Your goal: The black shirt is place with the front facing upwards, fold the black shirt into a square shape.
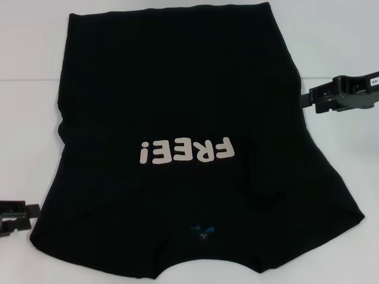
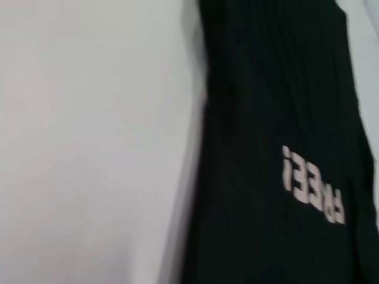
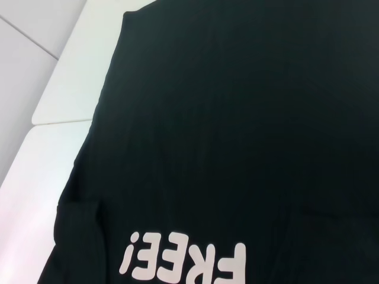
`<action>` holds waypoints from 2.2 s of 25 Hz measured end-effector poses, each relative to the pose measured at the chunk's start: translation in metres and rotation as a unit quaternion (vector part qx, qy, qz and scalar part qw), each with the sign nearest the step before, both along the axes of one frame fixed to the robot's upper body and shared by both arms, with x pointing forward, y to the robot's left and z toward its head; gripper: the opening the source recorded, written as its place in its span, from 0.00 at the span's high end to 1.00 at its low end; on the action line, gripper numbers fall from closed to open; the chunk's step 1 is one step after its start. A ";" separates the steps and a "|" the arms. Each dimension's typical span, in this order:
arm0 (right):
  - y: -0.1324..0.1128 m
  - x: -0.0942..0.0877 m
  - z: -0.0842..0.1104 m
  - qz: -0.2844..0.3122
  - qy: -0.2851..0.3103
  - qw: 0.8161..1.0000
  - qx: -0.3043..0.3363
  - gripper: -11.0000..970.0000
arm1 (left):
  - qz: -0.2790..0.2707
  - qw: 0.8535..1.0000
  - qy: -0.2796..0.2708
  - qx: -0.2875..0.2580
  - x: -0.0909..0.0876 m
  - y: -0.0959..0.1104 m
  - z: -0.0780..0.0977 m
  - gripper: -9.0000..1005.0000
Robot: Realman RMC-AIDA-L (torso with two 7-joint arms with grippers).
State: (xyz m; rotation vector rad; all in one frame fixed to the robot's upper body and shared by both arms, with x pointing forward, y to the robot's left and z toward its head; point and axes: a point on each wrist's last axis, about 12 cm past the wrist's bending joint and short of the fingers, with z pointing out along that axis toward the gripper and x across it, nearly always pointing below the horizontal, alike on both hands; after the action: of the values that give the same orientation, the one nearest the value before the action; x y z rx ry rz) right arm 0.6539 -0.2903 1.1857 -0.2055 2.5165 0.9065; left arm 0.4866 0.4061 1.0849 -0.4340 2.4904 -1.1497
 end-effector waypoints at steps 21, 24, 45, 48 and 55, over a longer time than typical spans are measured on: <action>-0.001 0.000 -0.001 -0.004 0.000 1.000 0.001 0.43 | 0.012 0.999 0.034 0.031 -0.002 0.001 -0.015 0.57; -0.001 0.000 -0.001 -0.004 0.001 1.000 0.001 0.43 | 0.009 0.999 0.035 0.033 -0.002 0.000 -0.015 0.57; -0.008 -0.002 -0.002 -0.010 0.001 1.000 0.002 0.43 | -0.017 0.999 0.039 0.026 0.005 -0.015 -0.023 0.57; -0.008 -0.003 -0.002 -0.009 0.002 1.000 0.003 0.43 | -0.030 0.999 0.033 0.025 0.007 -0.017 -0.021 0.57; -0.008 -0.003 -0.002 -0.009 0.002 1.000 0.003 0.43 | -0.041 0.999 0.021 0.023 0.020 -0.028 -0.019 0.56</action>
State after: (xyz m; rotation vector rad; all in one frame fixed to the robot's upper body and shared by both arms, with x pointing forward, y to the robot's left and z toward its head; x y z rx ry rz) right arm 0.6511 -0.2983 1.1833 -0.1780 2.5146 0.9080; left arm 0.5071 0.3781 1.0654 -0.3491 2.5867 -1.1228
